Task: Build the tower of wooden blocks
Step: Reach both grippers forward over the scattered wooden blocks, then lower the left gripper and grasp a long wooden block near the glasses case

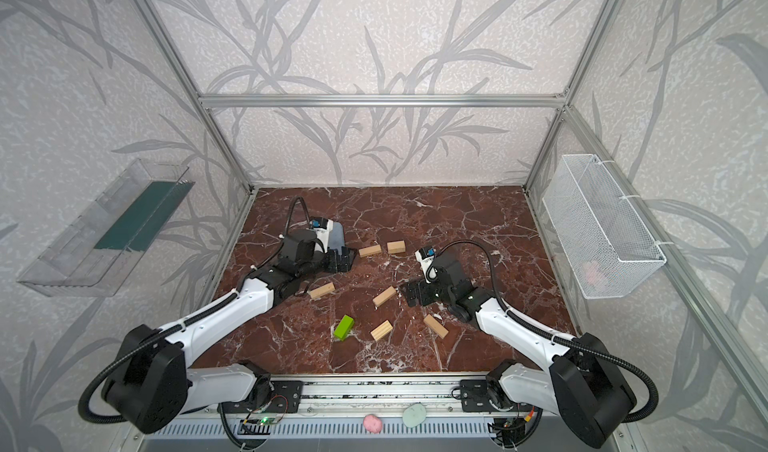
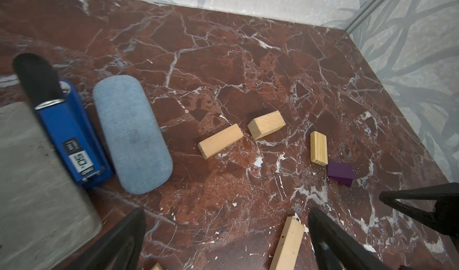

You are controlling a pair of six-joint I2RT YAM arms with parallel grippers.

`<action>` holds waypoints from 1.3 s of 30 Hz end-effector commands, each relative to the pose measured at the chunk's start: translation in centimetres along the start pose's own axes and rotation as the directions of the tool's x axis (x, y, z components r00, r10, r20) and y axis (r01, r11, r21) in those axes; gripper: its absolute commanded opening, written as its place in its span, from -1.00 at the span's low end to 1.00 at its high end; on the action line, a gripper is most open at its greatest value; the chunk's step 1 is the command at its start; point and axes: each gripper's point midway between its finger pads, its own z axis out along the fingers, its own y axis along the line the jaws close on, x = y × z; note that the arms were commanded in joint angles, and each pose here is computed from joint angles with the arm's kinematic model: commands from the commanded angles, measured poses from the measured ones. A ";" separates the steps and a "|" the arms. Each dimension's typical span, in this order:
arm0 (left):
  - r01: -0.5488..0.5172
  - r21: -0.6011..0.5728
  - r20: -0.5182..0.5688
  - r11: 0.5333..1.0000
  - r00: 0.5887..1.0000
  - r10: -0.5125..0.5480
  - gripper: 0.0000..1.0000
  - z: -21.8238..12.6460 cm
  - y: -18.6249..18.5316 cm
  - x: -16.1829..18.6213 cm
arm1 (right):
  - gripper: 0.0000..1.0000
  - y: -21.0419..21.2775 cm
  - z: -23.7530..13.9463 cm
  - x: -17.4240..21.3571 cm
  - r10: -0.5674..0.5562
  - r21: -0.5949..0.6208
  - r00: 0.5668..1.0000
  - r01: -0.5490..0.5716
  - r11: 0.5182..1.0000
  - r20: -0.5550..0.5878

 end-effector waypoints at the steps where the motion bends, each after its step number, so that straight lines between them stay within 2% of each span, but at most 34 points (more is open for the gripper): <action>1: -0.102 0.038 -0.050 0.994 0.993 0.104 0.98 1.9 -1.0 -0.1 | 0.98 -0.3 -0.1 -0.8 -0.049 0.018 0.996 0.048 0.999 0.070; 10: -0.139 0.074 -0.184 0.988 0.971 0.150 0.87 7.6 -1.5 0.6 | 0.98 0.2 -1.6 -1.9 -0.075 0.004 0.978 0.076 0.997 0.193; 19: -0.148 0.069 -0.302 0.987 0.939 0.162 0.72 11.8 -1.0 1.7 | 0.98 0.2 -2.4 -2.3 -0.084 0.007 0.970 0.085 0.996 0.229; 34: -0.125 0.075 -0.391 0.989 0.909 0.144 0.62 15.1 -0.8 3.2 | 0.98 0.2 -2.7 -2.3 -0.096 0.014 0.966 0.096 0.995 0.240; 39: -0.124 0.062 -0.425 0.990 0.894 0.138 0.52 15.5 -0.6 4.1 | 0.98 0.3 -2.7 -2.3 -0.096 0.010 0.966 0.097 0.995 0.239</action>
